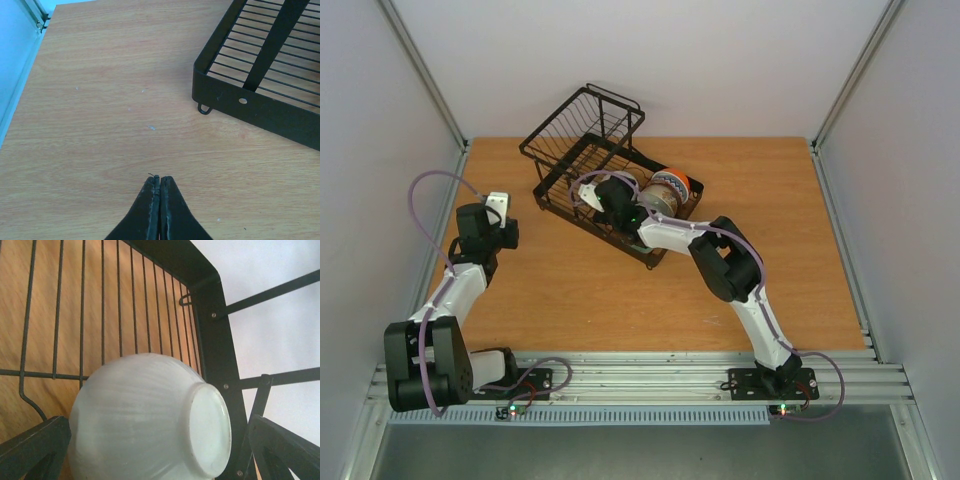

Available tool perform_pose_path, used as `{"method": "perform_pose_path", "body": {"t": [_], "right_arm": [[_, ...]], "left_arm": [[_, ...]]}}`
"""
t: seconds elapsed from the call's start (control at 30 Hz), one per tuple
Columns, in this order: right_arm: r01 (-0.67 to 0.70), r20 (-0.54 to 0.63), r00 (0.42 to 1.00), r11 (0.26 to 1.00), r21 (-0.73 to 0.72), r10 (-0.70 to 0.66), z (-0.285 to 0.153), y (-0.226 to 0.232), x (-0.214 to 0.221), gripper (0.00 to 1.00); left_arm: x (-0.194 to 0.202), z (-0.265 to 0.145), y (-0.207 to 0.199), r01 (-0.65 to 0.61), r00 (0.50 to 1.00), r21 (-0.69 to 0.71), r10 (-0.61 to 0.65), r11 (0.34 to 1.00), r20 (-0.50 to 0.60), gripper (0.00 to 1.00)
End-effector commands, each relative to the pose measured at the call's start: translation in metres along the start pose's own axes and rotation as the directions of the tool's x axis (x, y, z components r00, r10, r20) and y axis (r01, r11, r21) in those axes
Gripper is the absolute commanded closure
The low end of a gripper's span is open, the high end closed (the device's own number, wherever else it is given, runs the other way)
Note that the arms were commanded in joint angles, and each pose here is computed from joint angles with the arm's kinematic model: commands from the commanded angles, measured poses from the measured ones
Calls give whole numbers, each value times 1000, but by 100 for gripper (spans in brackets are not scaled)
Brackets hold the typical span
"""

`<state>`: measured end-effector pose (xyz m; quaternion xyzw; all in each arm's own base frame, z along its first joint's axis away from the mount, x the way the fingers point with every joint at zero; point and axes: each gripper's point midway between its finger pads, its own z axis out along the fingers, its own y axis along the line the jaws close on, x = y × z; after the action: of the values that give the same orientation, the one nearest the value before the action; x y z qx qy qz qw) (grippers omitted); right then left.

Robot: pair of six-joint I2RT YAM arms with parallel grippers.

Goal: Load the bowls into the dish rack

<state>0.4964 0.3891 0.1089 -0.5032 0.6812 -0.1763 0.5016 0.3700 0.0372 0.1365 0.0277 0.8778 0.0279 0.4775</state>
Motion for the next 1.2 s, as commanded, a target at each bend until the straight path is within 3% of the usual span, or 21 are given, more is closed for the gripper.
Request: {"method": "perform_pose_path", "body": {"t": [0.0, 0.9, 1.17], "right_arm": [[-36, 45, 998, 998, 50, 34, -13, -10, -13, 1], [-60, 138, 989, 995, 73, 50, -72, -24, -44, 1], [-170, 98, 982, 984, 59, 163, -109, -40, -31, 8]], "left_arm": [[-13, -2, 5, 1, 998, -21, 0, 1000, 63, 100], [-14, -3, 5, 2, 998, -18, -1, 1000, 67, 100], [-14, -2, 4, 5, 998, -11, -5, 1000, 68, 100]]}}
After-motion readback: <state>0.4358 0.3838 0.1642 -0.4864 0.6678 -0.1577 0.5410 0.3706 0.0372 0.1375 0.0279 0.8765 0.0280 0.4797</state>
